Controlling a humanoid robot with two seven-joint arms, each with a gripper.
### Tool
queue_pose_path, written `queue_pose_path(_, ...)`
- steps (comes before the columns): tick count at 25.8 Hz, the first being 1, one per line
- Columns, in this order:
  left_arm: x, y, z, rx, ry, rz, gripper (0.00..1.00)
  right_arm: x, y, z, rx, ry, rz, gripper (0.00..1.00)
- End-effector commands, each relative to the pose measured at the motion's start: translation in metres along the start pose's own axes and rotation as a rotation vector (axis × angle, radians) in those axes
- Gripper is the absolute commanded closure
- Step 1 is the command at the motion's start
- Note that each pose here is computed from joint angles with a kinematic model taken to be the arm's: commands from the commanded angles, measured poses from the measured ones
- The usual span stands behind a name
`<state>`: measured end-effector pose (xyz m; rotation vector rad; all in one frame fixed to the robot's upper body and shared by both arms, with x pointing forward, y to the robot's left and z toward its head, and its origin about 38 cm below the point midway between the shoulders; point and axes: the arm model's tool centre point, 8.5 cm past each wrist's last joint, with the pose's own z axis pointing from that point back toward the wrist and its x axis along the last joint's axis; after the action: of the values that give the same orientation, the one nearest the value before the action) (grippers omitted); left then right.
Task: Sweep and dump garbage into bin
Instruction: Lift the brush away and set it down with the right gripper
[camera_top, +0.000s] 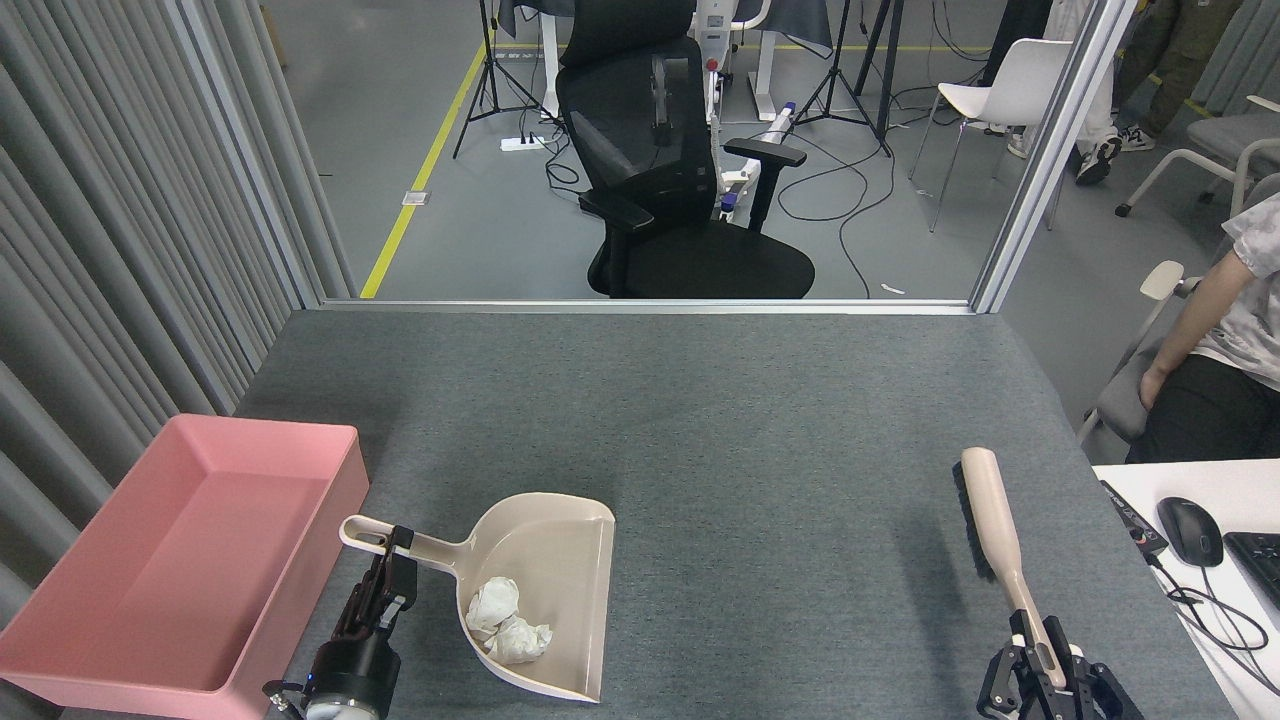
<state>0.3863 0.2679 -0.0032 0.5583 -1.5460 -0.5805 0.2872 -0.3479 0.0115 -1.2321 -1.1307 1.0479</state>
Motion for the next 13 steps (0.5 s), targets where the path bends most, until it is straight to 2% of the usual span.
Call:
queue_pose_path(1, 0.000, 0.001, 0.001, 0.000, -0.002, -0.002, 0.76, -0.010, -0.005, -0.003, -0.010, -0.013, 0.011, 0.17)
queue_pose_path(2, 0.001, 0.002, 0.001, 0.002, -0.004, -0.003, 0.76, -0.008, -0.007, -0.003, -0.022, -0.019, 0.002, 0.00)
queue_pose_path(4, 0.001, 0.002, 0.001, 0.000, -0.004, -0.004, 0.76, -0.005, -0.009, -0.004, -0.031, -0.046, -0.015, 0.00)
queue_pose_path(6, 0.000, 0.002, 0.001, -0.001, -0.003, -0.004, 0.75, -0.020, -0.020, -0.006, -0.064, -0.008, -0.042, 0.00)
queue_pose_path(10, 0.000, 0.002, 0.002, -0.001, -0.003, -0.003, 0.75, -0.055, -0.063, -0.007, -0.207, 0.035, -0.169, 0.00)
queue_pose_path(11, 0.000, 0.002, 0.002, -0.002, -0.001, -0.002, 0.75, -0.067, -0.073, -0.006, -0.237, 0.054, -0.188, 0.00)
queue_pose_path(12, 0.000, 0.002, 0.001, -0.004, -0.001, 0.000, 0.75, -0.078, -0.080, -0.005, -0.255, 0.075, -0.192, 0.00)
queue_pose_path(13, 0.000, 0.003, 0.001, -0.001, -0.002, 0.004, 0.75, -0.088, -0.087, -0.006, -0.268, 0.085, -0.173, 0.00)
